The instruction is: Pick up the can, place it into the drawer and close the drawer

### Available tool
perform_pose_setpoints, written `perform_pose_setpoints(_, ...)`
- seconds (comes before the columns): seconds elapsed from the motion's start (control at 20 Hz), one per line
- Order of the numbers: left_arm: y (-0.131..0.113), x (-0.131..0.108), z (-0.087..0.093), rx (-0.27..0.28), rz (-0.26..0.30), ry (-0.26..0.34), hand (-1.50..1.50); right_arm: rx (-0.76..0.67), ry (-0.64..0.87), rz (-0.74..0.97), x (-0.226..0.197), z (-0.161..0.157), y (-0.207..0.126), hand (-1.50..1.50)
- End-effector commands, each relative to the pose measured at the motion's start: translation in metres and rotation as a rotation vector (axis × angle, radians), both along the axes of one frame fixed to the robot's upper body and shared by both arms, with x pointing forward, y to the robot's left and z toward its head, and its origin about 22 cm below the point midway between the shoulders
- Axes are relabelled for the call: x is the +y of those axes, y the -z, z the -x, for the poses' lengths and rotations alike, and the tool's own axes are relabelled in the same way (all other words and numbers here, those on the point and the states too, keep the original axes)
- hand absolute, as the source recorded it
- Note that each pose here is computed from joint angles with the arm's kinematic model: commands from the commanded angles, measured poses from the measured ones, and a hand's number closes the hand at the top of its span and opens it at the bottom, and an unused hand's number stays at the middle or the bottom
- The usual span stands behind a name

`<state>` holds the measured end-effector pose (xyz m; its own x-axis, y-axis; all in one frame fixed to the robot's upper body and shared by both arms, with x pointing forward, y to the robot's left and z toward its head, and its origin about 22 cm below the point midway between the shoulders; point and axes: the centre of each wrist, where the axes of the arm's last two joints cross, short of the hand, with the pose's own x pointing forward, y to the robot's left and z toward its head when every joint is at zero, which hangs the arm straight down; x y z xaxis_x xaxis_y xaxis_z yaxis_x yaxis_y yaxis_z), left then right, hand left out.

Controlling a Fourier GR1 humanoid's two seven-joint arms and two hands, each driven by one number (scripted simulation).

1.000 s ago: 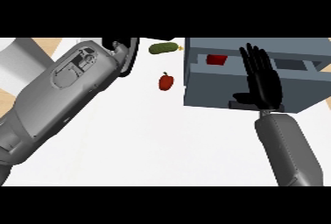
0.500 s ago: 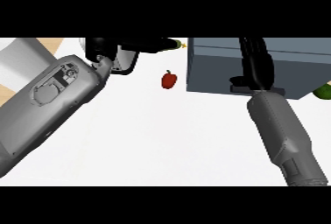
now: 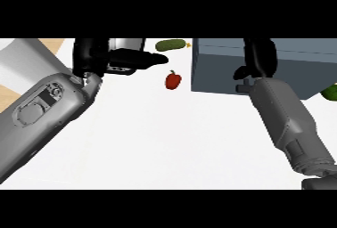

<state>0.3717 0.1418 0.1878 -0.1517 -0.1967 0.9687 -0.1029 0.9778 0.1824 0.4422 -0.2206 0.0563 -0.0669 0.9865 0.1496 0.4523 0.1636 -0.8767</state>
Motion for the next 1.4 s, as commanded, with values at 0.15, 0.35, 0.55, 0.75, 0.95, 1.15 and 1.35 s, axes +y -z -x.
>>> perform_pose_setpoints(0.15,0.013,0.005,0.006,0.002,0.003,0.006,-1.5,-0.034,-0.01,-0.037,0.024,-0.013,-0.019,-1.5)
perform_pose_setpoints(0.35,0.019,0.02,0.012,-0.003,-0.01,-0.008,-1.5,-0.025,-0.005,-0.051,0.013,-0.02,-0.037,-1.5)
perform_pose_setpoints(0.55,0.021,0.01,0.018,-0.005,-0.008,0.0,-1.5,-0.039,-0.076,-0.158,0.025,-0.022,-0.042,-1.5)
perform_pose_setpoints(0.75,0.028,0.015,0.019,0.01,-0.009,-0.003,-1.5,-0.073,-0.146,-0.308,0.039,-0.025,-0.052,-1.5)
perform_pose_setpoints(0.95,0.037,0.022,0.025,0.004,-0.005,-0.01,-1.5,-0.079,-0.19,-0.453,0.045,-0.025,-0.054,-1.5)
perform_pose_setpoints(1.15,0.04,0.028,0.026,0.007,-0.009,-0.034,-1.5,-0.083,-0.248,-0.586,0.047,-0.023,-0.046,-1.5)
perform_pose_setpoints(1.35,0.057,0.037,0.037,0.023,-0.007,-0.037,-1.5,-0.06,-0.278,-0.805,0.062,-0.025,-0.057,-1.5)
